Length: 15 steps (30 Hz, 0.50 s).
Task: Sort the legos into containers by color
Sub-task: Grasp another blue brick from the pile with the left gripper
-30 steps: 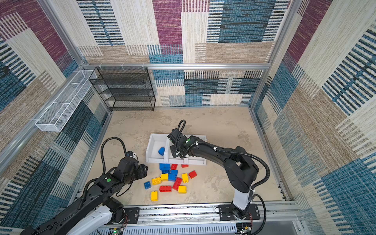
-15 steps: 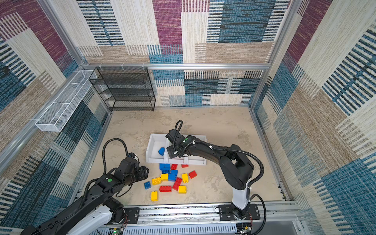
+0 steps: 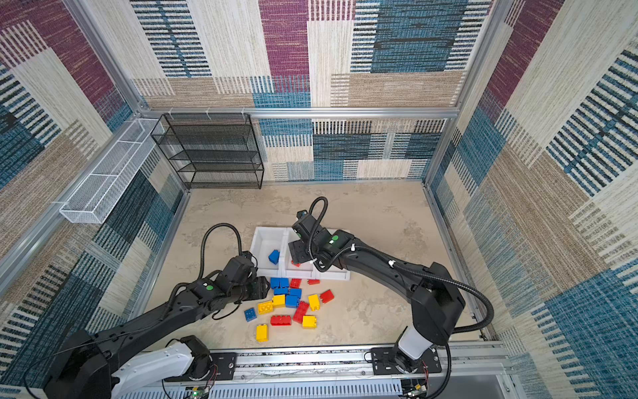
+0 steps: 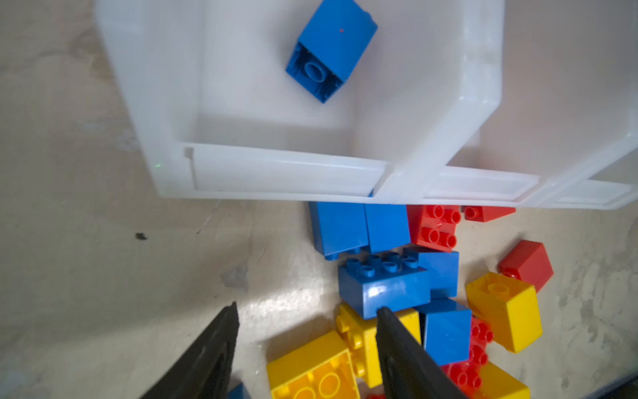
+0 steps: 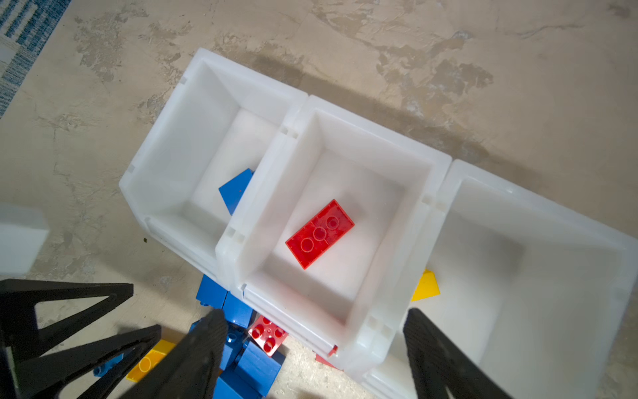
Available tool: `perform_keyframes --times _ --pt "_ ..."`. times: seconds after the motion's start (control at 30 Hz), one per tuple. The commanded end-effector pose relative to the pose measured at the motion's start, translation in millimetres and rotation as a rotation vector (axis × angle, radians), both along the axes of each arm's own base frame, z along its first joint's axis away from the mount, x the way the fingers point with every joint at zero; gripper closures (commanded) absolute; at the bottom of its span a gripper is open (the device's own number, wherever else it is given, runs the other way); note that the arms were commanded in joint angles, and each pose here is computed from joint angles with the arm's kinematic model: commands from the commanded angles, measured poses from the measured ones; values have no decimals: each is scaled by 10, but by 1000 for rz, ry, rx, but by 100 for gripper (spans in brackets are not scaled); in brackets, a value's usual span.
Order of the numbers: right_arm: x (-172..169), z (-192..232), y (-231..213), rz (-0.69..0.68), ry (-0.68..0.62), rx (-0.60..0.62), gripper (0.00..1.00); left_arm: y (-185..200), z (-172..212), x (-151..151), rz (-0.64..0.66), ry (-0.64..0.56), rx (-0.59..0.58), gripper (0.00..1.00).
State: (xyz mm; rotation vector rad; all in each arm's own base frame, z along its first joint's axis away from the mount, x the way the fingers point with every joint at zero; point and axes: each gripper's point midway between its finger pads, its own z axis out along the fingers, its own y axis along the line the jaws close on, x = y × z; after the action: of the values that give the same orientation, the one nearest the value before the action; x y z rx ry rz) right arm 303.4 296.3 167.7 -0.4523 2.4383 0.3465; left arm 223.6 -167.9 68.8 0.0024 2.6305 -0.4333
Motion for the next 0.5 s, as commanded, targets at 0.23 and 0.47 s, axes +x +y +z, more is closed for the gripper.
perform_keyframes --times 0.23,0.47 --pt "-145 -21 -304 -95 9 12 15 -402 -63 111 -100 4 86 32" --pt "-175 -7 -328 -93 9 19 15 -502 -133 117 -127 32 156 33"
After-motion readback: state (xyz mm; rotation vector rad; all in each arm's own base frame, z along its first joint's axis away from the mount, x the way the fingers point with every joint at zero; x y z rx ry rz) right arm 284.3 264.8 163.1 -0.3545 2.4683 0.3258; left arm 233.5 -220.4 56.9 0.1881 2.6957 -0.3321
